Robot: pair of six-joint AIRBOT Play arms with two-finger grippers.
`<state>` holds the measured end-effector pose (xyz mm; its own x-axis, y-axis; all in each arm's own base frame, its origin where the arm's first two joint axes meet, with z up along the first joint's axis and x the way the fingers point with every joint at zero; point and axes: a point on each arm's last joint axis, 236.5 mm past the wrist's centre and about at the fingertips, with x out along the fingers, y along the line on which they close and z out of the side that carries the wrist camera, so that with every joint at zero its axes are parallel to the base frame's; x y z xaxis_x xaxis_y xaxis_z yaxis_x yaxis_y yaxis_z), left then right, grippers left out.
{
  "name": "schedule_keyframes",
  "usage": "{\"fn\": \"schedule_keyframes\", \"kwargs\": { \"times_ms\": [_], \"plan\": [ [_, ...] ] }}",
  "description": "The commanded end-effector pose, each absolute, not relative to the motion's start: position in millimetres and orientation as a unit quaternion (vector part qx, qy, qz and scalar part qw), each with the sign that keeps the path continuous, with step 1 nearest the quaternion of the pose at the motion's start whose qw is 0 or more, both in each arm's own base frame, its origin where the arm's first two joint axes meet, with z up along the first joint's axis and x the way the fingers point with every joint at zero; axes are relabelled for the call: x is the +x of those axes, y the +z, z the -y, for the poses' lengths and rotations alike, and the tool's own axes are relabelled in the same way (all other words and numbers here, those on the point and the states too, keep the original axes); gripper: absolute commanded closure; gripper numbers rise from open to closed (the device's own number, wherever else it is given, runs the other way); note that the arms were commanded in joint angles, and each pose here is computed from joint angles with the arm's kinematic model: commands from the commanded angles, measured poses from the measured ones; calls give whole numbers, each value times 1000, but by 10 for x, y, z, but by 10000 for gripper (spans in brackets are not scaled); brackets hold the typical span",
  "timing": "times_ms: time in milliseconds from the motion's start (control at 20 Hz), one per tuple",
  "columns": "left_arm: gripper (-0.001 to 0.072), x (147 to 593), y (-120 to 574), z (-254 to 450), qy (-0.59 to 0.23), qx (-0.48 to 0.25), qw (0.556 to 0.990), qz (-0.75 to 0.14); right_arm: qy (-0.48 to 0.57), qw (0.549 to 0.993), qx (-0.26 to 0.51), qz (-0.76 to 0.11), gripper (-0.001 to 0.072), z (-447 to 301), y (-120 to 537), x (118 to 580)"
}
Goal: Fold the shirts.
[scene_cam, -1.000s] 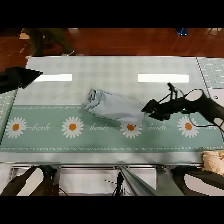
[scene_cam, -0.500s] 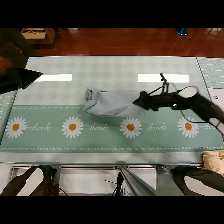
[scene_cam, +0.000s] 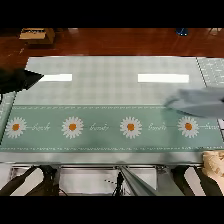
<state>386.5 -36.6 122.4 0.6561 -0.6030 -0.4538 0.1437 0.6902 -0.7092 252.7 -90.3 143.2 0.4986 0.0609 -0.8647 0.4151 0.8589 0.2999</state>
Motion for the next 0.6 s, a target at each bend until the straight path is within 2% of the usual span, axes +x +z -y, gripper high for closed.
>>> {"fn": "schedule_keyframes", "kwargs": {
  "times_ms": [0, 100, 300, 450, 550],
  "plan": [
    [683, 3972, 953, 295, -210, -336, 840, -371, -247, 775, 285, -507, 691, 1401, 1479, 1675],
    [683, 4008, 811, 278, -212, -335, 835, -381, -301, 741, 301, -520, 691, 1558, 1422, 1373],
    [683, 4048, 608, 256, -215, -332, 829, -395, -423, 647, 300, -559, 691, 1781, 1364, 645],
    [683, 4091, 567, 208, -211, -321, 837, -390, -536, 569, 252, -570, 691, 1966, 1538, 21],
    [683, 4145, 568, 146, -199, -316, 845, -382, -583, 543, 217, -564, 691, 2062, 1686, -220]
  ]
}}
